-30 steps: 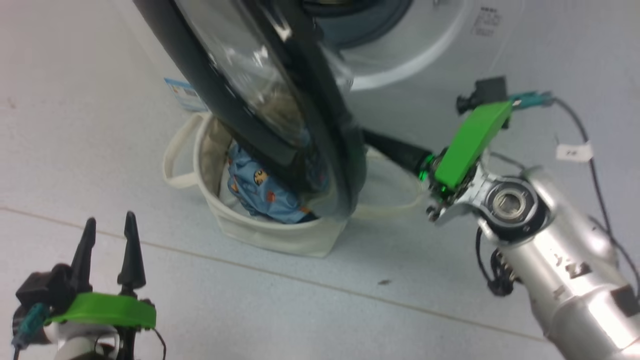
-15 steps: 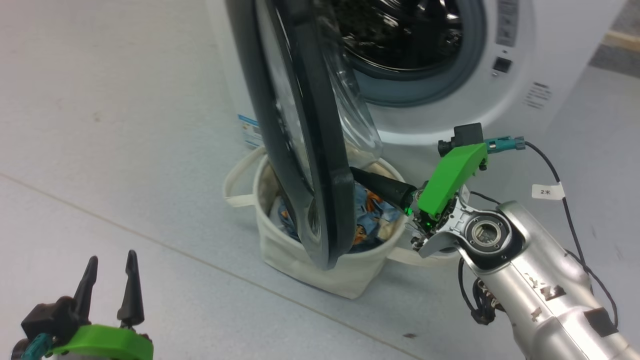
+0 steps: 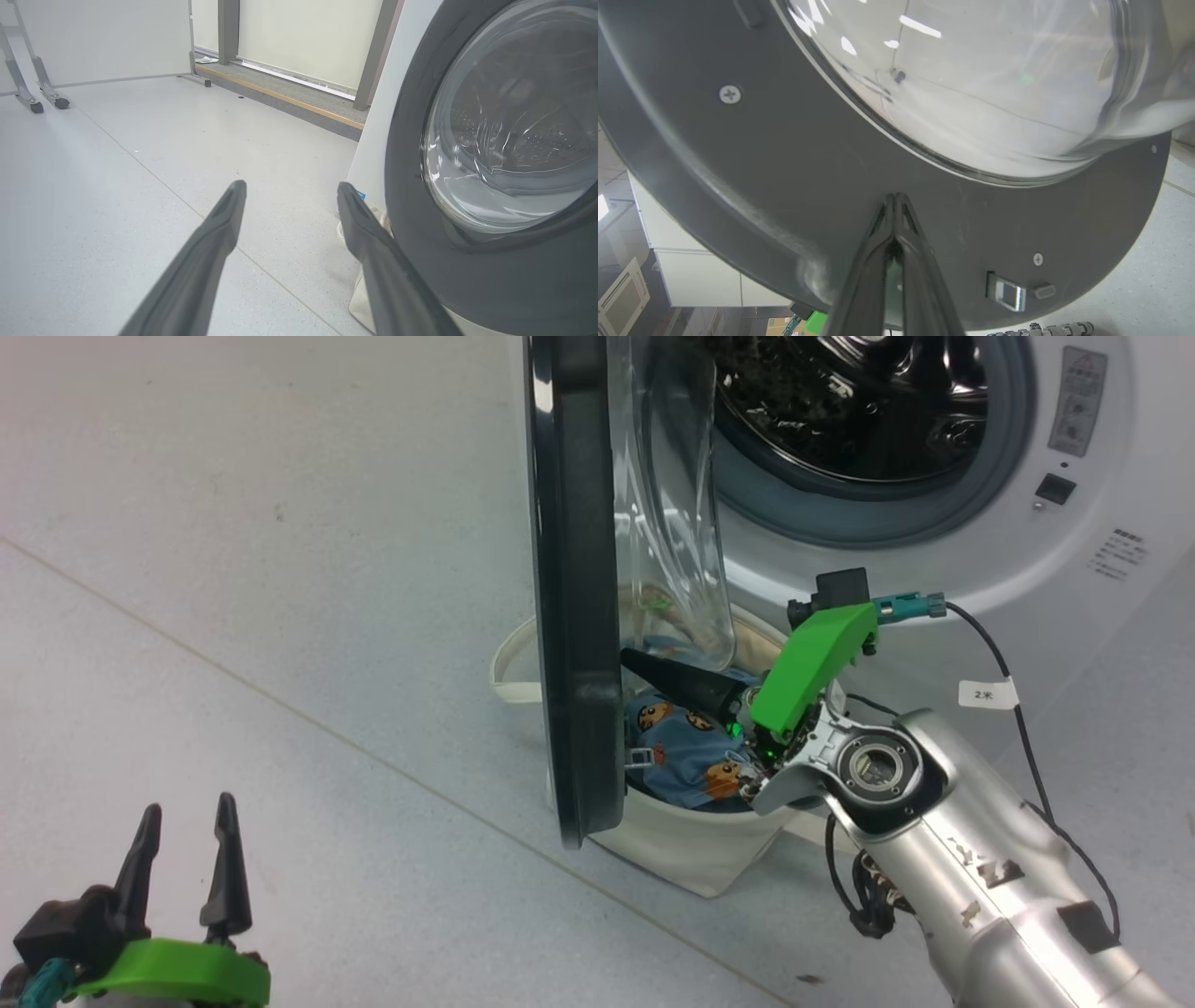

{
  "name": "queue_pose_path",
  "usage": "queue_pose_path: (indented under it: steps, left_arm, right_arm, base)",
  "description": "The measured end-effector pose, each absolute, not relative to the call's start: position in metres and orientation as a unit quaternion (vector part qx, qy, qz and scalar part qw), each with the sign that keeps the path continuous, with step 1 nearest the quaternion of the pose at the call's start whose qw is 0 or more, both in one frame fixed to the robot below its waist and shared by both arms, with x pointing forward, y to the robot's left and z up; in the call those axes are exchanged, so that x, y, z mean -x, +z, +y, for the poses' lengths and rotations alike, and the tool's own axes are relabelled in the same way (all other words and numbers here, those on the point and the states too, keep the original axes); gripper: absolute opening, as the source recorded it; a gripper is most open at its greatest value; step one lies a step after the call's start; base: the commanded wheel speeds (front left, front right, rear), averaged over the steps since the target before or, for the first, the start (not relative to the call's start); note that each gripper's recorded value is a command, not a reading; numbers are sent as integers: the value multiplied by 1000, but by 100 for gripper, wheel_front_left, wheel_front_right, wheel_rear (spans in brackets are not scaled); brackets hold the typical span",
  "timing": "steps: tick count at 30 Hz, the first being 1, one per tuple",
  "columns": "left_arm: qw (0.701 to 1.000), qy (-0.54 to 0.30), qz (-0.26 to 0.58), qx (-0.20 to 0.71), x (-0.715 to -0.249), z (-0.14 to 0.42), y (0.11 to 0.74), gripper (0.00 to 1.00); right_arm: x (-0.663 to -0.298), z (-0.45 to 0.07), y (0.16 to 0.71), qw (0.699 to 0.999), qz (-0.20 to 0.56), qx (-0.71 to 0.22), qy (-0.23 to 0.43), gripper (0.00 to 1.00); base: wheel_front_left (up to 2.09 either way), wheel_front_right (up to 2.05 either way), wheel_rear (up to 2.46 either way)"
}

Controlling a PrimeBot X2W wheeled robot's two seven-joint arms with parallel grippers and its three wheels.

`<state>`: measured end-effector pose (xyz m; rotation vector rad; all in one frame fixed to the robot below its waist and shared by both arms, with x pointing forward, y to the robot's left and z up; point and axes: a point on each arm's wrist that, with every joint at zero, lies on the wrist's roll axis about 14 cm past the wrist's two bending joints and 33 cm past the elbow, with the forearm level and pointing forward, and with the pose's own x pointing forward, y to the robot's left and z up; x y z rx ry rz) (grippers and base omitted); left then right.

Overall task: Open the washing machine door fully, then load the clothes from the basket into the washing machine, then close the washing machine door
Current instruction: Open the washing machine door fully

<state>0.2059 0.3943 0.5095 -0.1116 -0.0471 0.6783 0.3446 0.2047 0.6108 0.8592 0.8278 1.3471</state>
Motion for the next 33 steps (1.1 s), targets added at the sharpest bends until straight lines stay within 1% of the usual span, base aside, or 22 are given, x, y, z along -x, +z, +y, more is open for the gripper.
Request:
queue_pose_path:
  steps: [5,10,13,15,16,17,18,22,24,28,30,32,33]
  left_arm:
    - [936,348,-23,49,-198,399,511,100]
    - [930,363,-14,47,-186,403,506,100]
    - [931,361,-20,48,-188,402,508,100]
    - [932,357,-23,49,-189,401,509,100]
    - [933,355,-24,50,-190,400,509,100]
    - [934,351,-24,51,-192,398,509,100]
    - [936,347,-24,53,-194,396,509,100]
    - [941,334,-26,58,-199,391,508,100]
    - [943,327,-26,58,-201,389,507,100]
    - [948,313,-27,55,-210,387,509,100]
    - [950,306,-31,59,-215,384,510,100]
    - [952,299,-35,61,-220,382,512,100]
    - [952,296,-37,61,-222,380,514,100]
  right_arm:
    - [-349,212,610,614,368,-381,586,0]
    - [-344,220,615,603,369,-381,596,0]
    - [-343,219,620,605,363,-382,597,0]
    - [-347,217,627,611,347,-391,594,0]
    - [-350,214,633,615,335,-397,592,21]
    - [-353,211,638,620,324,-403,591,68]
    - [-356,207,641,626,312,-407,587,99]
    - [-367,180,630,664,283,-413,554,100]
    - [-372,163,621,689,265,-415,532,100]
    - [-384,126,616,733,207,-427,488,100]
    - [-393,104,612,771,164,-408,462,100]
    - [-403,78,607,817,112,-358,438,100]
    - [-406,67,605,835,90,-336,426,100]
  base:
    - [0,0,0]
    - [0,0,0]
    - [0,0,0]
    - [0,0,0]
    - [0,0,0]
    - [0,0,0]
    - [0,0,0]
    - [0,0,0]
    - [0,0,0]
    - [0,0,0]
    - [0,0,0]
    - [0,0,0]
    - [0,0,0]
